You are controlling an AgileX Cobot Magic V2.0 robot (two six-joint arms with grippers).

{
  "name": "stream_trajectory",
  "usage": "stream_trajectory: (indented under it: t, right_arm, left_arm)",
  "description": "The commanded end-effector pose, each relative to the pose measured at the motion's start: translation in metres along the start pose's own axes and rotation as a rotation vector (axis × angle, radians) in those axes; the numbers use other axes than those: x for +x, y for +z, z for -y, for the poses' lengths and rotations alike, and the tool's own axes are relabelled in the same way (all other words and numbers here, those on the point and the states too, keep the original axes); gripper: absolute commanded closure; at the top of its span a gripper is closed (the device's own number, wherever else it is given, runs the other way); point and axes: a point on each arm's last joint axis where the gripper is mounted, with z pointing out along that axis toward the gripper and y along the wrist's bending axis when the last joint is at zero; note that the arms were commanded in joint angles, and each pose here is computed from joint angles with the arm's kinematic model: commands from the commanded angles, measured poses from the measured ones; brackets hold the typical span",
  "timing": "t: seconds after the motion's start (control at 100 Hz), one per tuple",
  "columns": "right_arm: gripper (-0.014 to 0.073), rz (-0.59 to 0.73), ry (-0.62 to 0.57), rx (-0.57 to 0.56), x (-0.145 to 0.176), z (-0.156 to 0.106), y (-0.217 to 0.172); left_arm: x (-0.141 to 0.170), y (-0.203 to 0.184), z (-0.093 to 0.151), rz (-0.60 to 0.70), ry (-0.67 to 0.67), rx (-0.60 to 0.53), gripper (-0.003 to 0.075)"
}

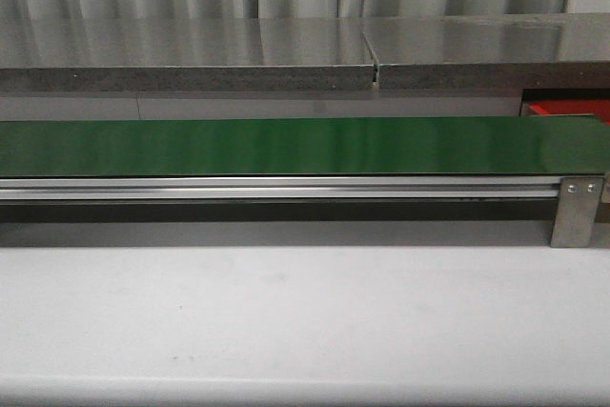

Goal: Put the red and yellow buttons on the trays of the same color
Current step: 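Reach the left gripper down to the pile and grasp a red button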

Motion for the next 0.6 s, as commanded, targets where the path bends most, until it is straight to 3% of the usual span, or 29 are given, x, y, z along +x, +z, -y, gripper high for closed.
stream_trajectory:
  t: [0.0,0.42,0.49,0.59]
  right_arm:
    - [0.0669,0.109,-0.015,0.0,-0.015,0.0,-0.002]
    - [0.0669,0.109,-0.015,0.0,-0.015,0.0,-0.002]
    - [0.0669,0.109,-0.015,0.0,-0.015,0.0,-0.002]
    - [0.0669,0.109,-0.015,0.0,-0.015,0.0,-0.002]
  left_arm:
    - [-0.025,0.006,0.001,0.052,-0.008,-0.001,0.0741]
    - [-0.064,0.05,0.002,-0.094,-0.008,-0.006,0.0727]
    - [-0.067,0.058,0.002,-0.124,-0.008,-0.007,0.0655]
    - [-0.071,0.068,0.002,-0.146,-0.008,-0.008,0.0442]
